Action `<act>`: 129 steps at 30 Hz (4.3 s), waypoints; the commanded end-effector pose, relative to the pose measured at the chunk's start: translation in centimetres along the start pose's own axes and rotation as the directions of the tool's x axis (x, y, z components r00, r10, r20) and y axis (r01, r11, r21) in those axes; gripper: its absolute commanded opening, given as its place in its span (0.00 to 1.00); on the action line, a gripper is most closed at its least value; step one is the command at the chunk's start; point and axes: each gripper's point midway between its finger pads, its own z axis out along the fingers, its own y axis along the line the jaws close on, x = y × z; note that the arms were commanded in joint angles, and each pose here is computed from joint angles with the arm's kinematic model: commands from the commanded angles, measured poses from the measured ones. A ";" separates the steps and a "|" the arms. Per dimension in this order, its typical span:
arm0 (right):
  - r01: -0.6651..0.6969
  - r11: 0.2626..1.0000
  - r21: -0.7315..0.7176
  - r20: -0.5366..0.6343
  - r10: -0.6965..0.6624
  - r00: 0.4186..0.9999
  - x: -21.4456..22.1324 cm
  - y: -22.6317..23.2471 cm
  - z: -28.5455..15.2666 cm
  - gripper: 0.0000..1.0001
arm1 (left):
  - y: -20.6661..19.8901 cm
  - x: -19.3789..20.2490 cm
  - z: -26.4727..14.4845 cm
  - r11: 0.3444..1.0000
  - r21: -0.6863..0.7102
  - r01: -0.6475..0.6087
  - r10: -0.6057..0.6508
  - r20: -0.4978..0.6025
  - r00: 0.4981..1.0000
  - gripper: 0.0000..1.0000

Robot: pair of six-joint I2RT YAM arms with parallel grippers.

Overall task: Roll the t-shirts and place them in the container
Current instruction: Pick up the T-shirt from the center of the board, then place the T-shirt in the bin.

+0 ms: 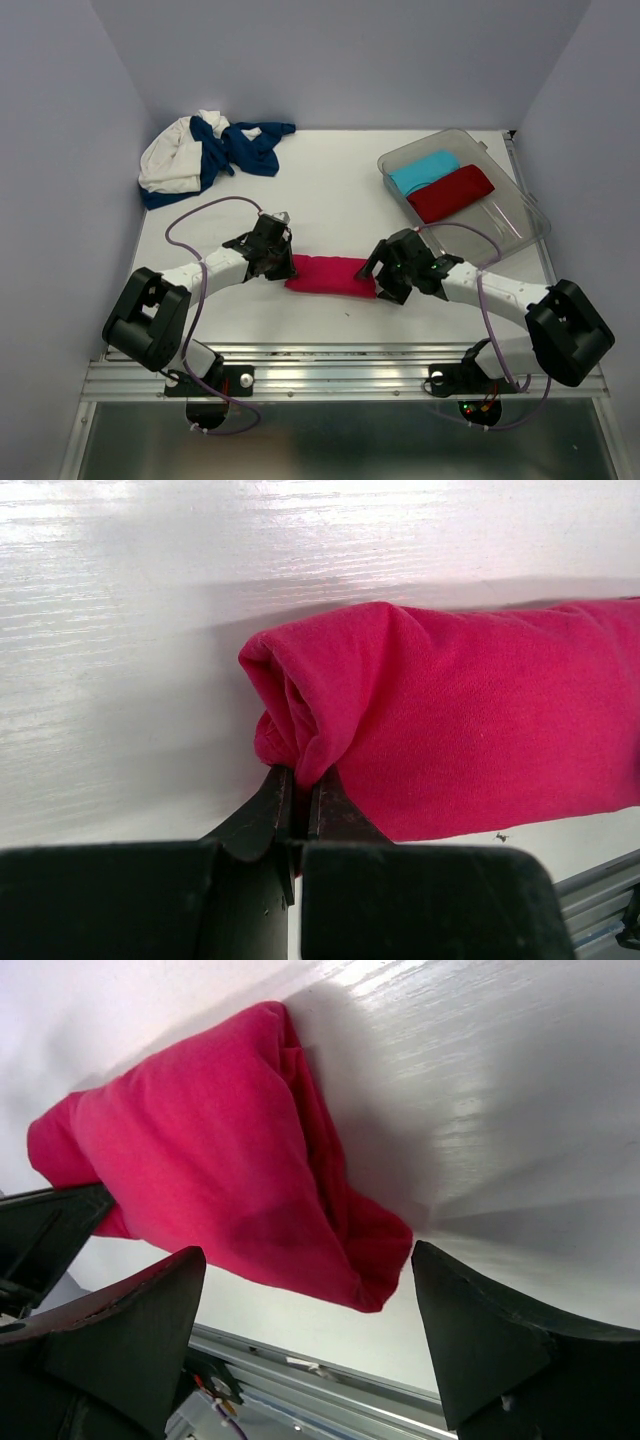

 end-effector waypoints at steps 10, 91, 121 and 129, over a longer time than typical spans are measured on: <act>-0.086 0.995 -0.040 0.019 0.087 0.996 -0.3 1.0 1.6 0.86 | 0.6 0.1 -0.5 1.000 -0.018 -0.022 0.022 0.000 1.000 0.00; 0.210 0.931 0.298 0.646 -0.359 0.674 -25.3 3.1 -13.7 0.01 | -24.4 -11.8 -8.3 0.896 0.403 -0.188 0.072 0.285 0.956 0.00; -0.099 0.838 0.537 0.718 -0.393 0.574 -40.1 -9.8 -14.6 0.01 | -44.5 -11.2 4.7 0.752 0.559 -0.348 0.117 0.407 0.906 0.00; -0.078 0.806 0.586 0.656 -0.416 0.630 -39.7 -11.8 -11.6 0.01 | -43.0 -9.1 8.5 0.777 0.532 -0.337 0.156 0.356 0.921 0.00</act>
